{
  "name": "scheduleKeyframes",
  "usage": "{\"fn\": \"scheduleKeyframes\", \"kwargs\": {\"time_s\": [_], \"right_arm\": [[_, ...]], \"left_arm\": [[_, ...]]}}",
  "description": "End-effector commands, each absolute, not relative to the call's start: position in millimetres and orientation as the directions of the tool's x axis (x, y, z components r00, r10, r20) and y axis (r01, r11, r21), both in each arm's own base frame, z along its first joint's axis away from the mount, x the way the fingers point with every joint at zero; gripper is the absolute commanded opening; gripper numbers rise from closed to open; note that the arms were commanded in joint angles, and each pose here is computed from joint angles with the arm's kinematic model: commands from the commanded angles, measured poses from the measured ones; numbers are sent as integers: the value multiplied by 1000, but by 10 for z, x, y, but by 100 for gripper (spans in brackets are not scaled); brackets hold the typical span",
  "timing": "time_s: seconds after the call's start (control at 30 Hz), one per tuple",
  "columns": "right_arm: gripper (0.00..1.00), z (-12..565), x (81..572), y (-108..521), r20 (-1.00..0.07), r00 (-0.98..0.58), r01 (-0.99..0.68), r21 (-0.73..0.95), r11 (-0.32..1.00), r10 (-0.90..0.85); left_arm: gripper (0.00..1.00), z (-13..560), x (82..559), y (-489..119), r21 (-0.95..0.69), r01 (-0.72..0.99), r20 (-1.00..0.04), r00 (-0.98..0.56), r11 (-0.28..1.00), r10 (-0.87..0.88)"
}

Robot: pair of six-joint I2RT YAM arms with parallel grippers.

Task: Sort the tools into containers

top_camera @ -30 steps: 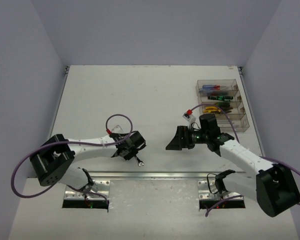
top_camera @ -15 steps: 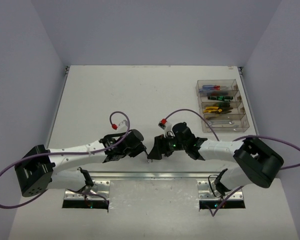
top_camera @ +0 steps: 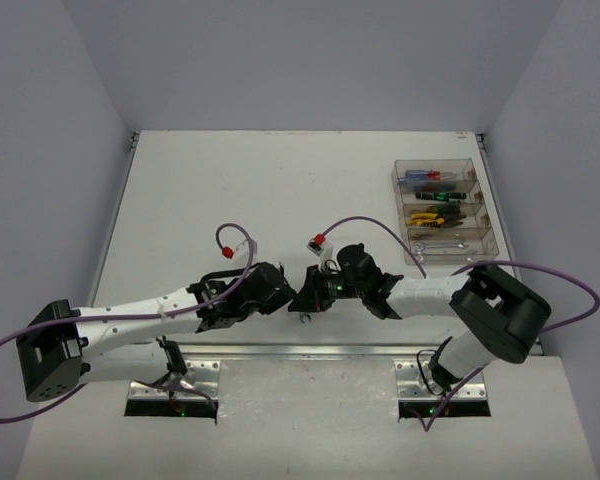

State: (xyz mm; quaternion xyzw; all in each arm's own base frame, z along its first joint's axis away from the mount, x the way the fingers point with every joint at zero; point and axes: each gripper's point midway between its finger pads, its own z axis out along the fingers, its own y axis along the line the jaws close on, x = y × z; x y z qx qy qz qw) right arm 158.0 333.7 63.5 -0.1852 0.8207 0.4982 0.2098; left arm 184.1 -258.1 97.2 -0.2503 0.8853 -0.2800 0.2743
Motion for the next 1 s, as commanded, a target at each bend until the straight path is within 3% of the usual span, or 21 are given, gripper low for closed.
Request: {"fn": "scheduleKeyframes", "kwargs": {"time_s": [0.0,0.07,0.13,0.17,0.27,0.37,0.57,0.77,0.97], "right_arm": [[0,972,1750,3478,-586,-810,-539,754,376,13],[0,964,1808,3430,-573,-818,-505,753,421,44],[0,915,1960,3283,-536,-838,-407,741,534,105],[0,870,2064,3143,-505,-850,-321,724,611,152],[0,827,2341,2626,-453,-832,-68,655,753,319],[0,924,2584,2035,-426,-746,149,642,752,511],[0,1242,3071,934,-391,-514,439,645,626,764],[0,1558,3078,-138,-477,-186,836,383,393,859],[0,1421,3154,-419,-444,-78,906,342,250,893]], "left_arm": [[6,1344,1886,-2713,-723,-211,-355,-704,658,-615],[26,1392,1910,-2670,-711,-191,-390,-694,676,-606],[84,1585,2016,-2527,-682,-182,-467,-637,709,-613],[100,1544,2004,-2378,-621,-207,-507,-629,756,-589],[100,1825,2103,-1919,-472,-280,-651,-529,836,-545],[100,2127,2120,-1514,-358,-319,-754,-455,878,-473],[100,2492,2120,-1127,-243,-278,-860,-382,929,-339],[100,2419,2120,-945,-106,-268,-903,-378,958,-206],[100,2289,2069,-949,-88,-268,-881,-428,959,-201]]}}
